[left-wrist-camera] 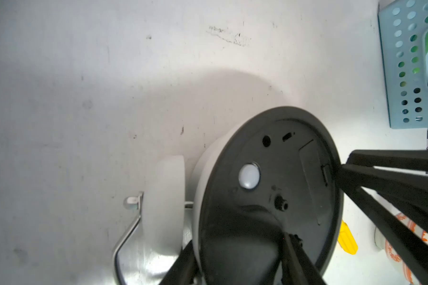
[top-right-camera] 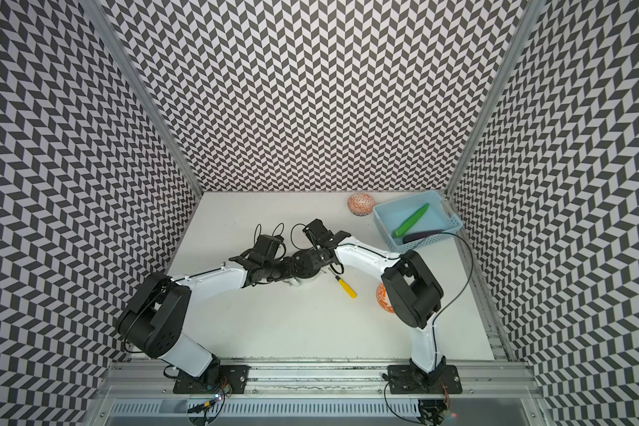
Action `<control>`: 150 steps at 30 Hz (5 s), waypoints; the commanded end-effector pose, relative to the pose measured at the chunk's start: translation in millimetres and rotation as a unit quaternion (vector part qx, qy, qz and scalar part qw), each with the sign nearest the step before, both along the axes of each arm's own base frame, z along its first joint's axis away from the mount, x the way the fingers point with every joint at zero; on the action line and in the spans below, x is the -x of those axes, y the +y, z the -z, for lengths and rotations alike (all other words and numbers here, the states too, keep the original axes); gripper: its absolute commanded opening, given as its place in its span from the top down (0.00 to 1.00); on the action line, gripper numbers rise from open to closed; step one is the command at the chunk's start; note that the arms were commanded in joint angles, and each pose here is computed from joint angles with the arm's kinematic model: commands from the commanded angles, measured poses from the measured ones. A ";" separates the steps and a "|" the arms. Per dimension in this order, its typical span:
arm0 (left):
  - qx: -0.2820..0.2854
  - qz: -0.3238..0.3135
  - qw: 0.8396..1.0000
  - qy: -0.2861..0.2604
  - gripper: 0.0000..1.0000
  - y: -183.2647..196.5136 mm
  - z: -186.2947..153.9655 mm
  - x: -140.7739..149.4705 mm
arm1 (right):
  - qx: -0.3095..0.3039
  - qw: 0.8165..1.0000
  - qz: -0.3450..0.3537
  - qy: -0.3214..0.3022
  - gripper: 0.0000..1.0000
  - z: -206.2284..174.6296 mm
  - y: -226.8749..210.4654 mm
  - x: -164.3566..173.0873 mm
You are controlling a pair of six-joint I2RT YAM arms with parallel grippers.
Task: Remove the battery from the alarm
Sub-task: Remove the cover from the alarm.
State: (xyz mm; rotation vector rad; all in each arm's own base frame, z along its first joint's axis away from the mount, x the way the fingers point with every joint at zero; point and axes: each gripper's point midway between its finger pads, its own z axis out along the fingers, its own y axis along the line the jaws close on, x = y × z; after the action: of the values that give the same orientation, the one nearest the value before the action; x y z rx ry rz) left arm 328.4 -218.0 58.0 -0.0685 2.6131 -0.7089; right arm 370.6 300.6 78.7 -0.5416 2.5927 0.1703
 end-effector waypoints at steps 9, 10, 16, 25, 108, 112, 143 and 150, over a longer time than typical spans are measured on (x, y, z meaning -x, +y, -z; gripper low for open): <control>-0.064 0.002 0.997 0.041 0.53 19.9 28.7 15.4 | 0.042 0.999 -0.004 0.015 0.88 33.6 -13.3 -7.3; -0.064 0.002 0.997 0.042 0.53 20.2 28.9 15.7 | 0.055 0.998 0.001 0.016 0.88 38.8 -18.8 -6.4; -0.065 -0.001 0.997 0.043 0.54 23.8 29.7 16.5 | 0.139 0.990 0.008 0.031 0.94 60.6 -48.1 0.4; -0.062 -0.009 0.997 0.046 0.54 28.1 31.6 14.5 | 0.227 0.963 -0.044 0.138 0.98 114.7 -74.9 50.5; -0.119 0.038 0.989 0.074 0.70 43.4 58.7 8.8 | 0.040 0.975 -0.086 0.201 0.86 118.2 -44.9 74.6; -0.111 0.024 0.991 0.075 0.70 43.7 63.9 10.1 | 0.052 0.980 -0.058 0.183 0.89 117.0 -49.5 65.4; -0.106 0.041 0.992 0.063 0.78 39.6 65.3 22.5 | 0.192 0.980 0.000 0.046 0.82 85.1 -51.0 -4.1; -0.102 0.043 0.992 0.065 0.78 38.0 66.9 23.2 | 0.202 0.961 -0.060 0.180 0.85 152.1 -68.6 62.4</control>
State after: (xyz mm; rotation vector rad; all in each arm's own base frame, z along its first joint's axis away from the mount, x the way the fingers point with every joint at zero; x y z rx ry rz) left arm 358.7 -213.4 54.3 0.0235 2.5436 -0.7122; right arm 403.2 306.0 56.7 -0.6274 2.5088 -0.0243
